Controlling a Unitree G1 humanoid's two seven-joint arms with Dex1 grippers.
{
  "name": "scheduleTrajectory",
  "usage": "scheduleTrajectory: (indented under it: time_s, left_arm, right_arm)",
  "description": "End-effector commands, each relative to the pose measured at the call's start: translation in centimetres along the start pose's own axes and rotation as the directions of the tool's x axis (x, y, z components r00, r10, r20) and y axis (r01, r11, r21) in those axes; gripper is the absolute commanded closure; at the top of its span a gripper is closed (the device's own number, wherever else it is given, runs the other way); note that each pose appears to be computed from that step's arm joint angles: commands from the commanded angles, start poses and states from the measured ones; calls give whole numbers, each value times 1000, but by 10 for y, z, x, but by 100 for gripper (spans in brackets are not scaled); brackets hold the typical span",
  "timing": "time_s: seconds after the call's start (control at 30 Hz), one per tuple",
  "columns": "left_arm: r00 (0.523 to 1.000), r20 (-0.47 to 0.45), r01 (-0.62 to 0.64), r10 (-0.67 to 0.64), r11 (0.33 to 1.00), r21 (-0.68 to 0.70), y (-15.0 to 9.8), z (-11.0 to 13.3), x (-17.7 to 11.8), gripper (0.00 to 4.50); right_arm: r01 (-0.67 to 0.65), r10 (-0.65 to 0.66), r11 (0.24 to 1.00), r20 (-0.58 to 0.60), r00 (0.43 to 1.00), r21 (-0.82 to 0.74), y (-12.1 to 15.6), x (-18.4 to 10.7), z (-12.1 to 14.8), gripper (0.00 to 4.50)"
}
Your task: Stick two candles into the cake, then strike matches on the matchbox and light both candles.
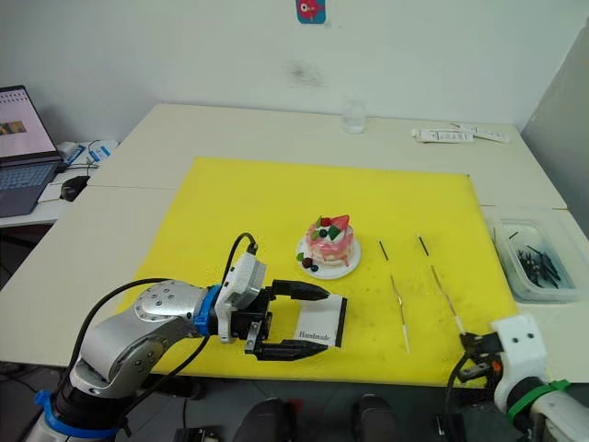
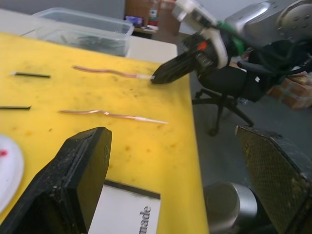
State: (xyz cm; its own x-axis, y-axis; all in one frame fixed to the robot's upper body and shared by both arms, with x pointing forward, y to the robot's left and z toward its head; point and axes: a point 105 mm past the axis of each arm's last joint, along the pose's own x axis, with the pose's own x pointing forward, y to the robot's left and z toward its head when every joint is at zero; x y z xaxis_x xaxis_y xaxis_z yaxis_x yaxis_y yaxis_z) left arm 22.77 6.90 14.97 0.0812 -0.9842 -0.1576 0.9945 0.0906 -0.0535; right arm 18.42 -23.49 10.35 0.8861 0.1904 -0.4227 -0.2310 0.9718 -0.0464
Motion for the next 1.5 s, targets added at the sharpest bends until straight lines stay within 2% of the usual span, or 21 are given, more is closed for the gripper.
scheduleTrajectory:
  time_s: [0.03,0.1,0.2,0.33,0.5,0.57,0.77,0.97,1.2,1.3,1.5]
  left_arm:
    - [997,8,-77,78,996,-47,10,5,-9,0]
    - [995,27,-91,94,991,-99,12,7,-11,0]
    - [991,89,-80,100,975,-206,12,19,-9,0]
    - [965,257,37,57,937,-348,7,48,-2,0]
    - [916,400,161,30,886,-434,7,76,6,0]
    - [897,440,181,45,871,-457,10,82,9,0]
    - [839,540,253,65,832,-493,12,96,11,0]
    - [797,599,316,78,792,-523,13,102,13,0]
    - [796,603,362,51,759,-542,13,101,16,0]
    - [793,608,374,46,751,-544,13,101,15,59]
    - [786,617,394,34,742,-543,11,102,18,252]
  right_arm:
    - [-82,85,996,146,986,-22,9,-4,37,446]
    - [-148,146,989,220,964,-8,18,0,54,446]
    - [-292,274,956,335,901,6,38,4,84,446]
    - [-487,446,873,398,802,3,65,8,114,446]
    - [-714,622,698,449,641,53,99,4,144,446]
    - [-761,654,643,458,602,82,108,1,150,446]
    - [-817,686,555,468,556,156,119,-1,160,446]
    - [-840,710,507,460,533,192,128,-4,161,446]
    - [-856,728,476,456,511,200,135,-6,161,446]
    - [-859,729,470,459,507,202,137,-6,162,450]
    - [-864,733,457,462,500,210,139,-8,162,450]
